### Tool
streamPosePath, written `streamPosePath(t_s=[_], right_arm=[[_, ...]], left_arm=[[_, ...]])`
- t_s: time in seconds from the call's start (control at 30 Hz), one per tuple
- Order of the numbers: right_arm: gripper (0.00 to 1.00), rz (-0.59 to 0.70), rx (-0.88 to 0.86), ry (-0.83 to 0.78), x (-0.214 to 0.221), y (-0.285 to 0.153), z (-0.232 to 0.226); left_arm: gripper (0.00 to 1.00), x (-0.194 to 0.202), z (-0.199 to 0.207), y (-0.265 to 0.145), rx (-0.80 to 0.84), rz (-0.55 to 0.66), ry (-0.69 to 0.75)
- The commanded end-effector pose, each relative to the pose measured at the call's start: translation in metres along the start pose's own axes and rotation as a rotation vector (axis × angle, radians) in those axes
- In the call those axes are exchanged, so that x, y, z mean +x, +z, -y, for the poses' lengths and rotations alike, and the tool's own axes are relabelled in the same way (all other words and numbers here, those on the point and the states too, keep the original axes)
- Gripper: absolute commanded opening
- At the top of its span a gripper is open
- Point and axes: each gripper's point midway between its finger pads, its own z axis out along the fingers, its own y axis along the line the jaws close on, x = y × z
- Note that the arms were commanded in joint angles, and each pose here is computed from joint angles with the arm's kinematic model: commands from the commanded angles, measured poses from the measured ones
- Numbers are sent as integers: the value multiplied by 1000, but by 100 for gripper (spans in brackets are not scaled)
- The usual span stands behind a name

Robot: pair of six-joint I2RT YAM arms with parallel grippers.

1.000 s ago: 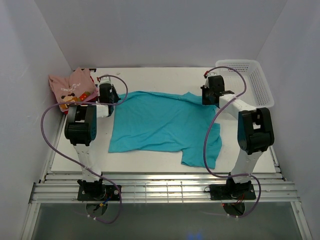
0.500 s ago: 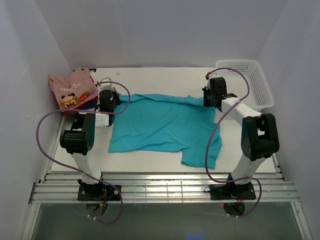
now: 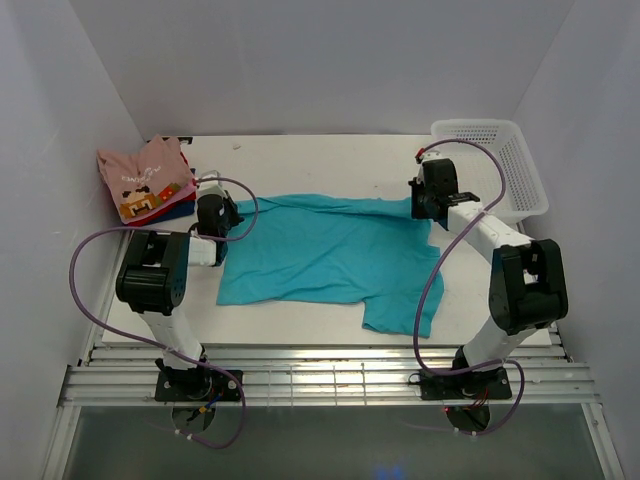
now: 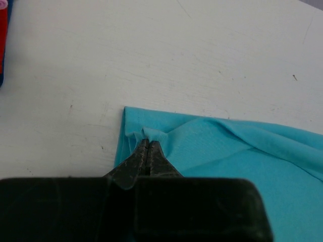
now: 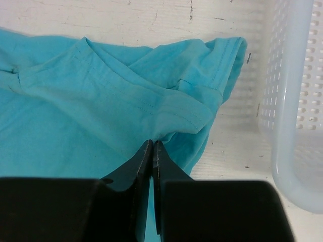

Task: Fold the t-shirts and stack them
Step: Fold the flattened tshirt in 1/3 of the way

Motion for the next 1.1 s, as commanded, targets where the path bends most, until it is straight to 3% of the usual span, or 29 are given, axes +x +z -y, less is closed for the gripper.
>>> streamPosePath(t_s=[0.0,1.07], right_arm=[[8,19,24,9,-3,-14,4],[8,-92,109,8,41,-31,21]], left_arm=[[0,-32,8,-11,20,86,-15],[0,-28,-14,-3,-126,-7,32]])
